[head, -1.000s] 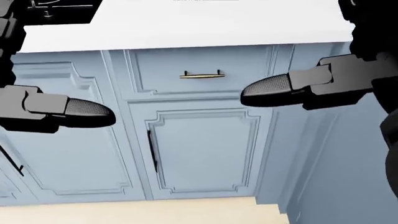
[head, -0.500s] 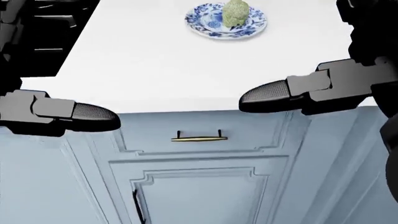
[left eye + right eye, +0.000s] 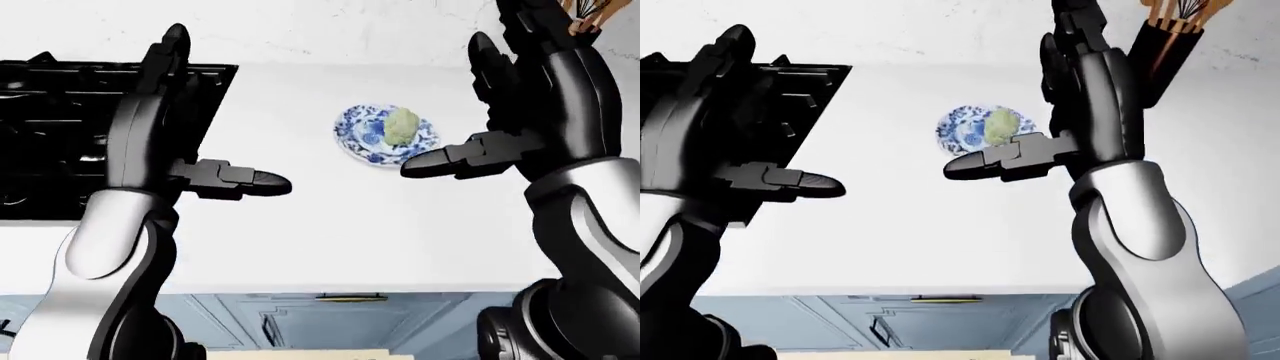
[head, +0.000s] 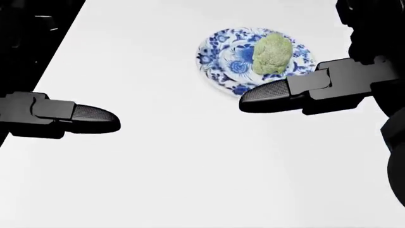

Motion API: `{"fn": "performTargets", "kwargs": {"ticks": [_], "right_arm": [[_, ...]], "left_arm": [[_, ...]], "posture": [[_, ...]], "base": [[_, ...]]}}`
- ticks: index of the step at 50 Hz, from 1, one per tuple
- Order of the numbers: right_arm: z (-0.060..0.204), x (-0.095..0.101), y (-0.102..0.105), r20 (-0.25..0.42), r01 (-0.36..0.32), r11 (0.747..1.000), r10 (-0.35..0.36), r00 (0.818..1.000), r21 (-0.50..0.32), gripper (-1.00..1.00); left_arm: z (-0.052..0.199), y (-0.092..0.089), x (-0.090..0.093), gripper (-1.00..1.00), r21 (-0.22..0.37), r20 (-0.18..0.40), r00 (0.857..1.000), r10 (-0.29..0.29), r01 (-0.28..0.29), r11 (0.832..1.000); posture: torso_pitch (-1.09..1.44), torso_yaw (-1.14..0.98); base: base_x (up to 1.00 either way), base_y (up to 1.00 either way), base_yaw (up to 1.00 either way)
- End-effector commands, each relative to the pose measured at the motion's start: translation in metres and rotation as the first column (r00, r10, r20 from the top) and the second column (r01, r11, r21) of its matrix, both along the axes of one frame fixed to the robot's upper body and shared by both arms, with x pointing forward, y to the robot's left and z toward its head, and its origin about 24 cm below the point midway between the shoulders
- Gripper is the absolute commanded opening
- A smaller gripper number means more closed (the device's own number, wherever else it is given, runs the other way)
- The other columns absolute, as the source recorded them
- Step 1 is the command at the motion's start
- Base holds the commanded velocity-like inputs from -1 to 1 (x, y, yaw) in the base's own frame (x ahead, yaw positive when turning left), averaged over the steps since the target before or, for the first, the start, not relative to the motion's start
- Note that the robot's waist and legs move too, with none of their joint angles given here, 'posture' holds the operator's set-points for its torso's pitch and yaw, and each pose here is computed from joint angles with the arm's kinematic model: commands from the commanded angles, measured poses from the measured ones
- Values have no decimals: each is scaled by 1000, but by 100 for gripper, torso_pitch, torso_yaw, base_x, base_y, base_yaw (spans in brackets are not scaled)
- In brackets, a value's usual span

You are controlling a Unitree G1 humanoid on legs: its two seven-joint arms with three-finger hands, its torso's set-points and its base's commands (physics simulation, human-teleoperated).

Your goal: Place the broccoli on the top rack of the oven.

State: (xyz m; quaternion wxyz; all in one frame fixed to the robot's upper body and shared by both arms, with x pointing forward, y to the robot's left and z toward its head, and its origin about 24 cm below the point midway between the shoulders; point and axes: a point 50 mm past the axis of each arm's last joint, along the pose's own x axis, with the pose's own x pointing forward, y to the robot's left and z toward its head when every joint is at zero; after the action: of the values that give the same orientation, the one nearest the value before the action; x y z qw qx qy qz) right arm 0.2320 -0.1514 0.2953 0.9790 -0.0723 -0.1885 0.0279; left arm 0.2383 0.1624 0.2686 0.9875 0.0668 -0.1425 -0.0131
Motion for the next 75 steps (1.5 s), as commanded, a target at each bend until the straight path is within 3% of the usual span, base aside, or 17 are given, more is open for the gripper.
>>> {"fn": "performTargets", "kwargs": {"ticks": [1,8,13,18,22,28,31,35,36,39,41,45,47,52,59,70,75], "right_arm": [[13,-10,2,101,-15,1000,16,995,-3,100],[17,-9,2,111,-8,1000,10,994,-23,100],[23,-10,-5,97,46,996,-38,995,-80,100],[47,-6,-9,85,80,980,-66,994,-180,100],[55,-6,-10,92,89,978,-72,993,-189,100],[91,-4,-12,114,95,969,-70,991,-226,100],[95,11,-17,105,106,962,-82,991,-252,100],[93,57,-20,11,74,919,-76,997,-388,100],[93,68,-21,1,66,888,-73,997,-455,100],[103,102,-31,-32,80,872,-109,994,-483,100],[98,111,-34,-64,70,857,-120,991,-511,100],[90,118,-41,-123,47,784,-156,980,-619,100],[90,121,-42,-139,35,780,-156,978,-625,100],[83,134,-44,-207,-28,726,-159,965,-687,100],[65,151,-41,-285,-108,682,-152,947,-723,100],[45,160,-40,-359,-179,656,-149,922,-733,100],[36,161,-38,-373,-194,658,-143,917,-728,100]], "left_arm": [[14,2,-7,100,-4,103,995,20,-20,1000],[13,3,-7,100,-2,102,995,20,-20,1000],[12,2,-7,100,-1,98,995,17,-17,1000],[14,1,-9,100,2,100,995,14,-14,1000],[14,2,-8,100,3,99,995,17,-17,1000],[12,3,-9,100,2,96,995,16,-16,1000],[13,2,-9,100,2,97,995,12,-13,1000],[14,1,-8,100,5,96,995,7,-8,1000],[15,0,-8,100,5,95,995,6,-7,1000],[16,0,-9,100,1,98,995,2,-2,1000],[17,1,-9,100,5,99,995,1,-2,1000],[15,2,-10,100,3,98,995,6,-6,1000],[16,2,-11,100,1,100,995,8,-8,1000],[15,1,-12,100,3,98,995,4,-4,1000],[15,2,-13,100,4,97,995,2,-3,1000],[15,4,-13,100,4,97,995,2,-3,1000],[15,4,-13,100,4,96,995,4,-5,1000]], "posture": [[0,0],[0,0],[0,0],[0,0],[0,0],[0,0],[0,0],[0,0],[0,0],[0,0],[0,0],[0,0],[0,0],[0,0],[0,0],[0,0],[0,0]], "base": [[0,0,0],[0,0,0],[0,0,0],[0,0,0],[0,0,0],[0,0,0],[0,0,0],[0,0,0],[0,0,0],[0,0,0],[0,0,0],[0,0,0],[0,0,0],[0,0,0],[0,0,0],[0,0,0],[0,0,0]]}}
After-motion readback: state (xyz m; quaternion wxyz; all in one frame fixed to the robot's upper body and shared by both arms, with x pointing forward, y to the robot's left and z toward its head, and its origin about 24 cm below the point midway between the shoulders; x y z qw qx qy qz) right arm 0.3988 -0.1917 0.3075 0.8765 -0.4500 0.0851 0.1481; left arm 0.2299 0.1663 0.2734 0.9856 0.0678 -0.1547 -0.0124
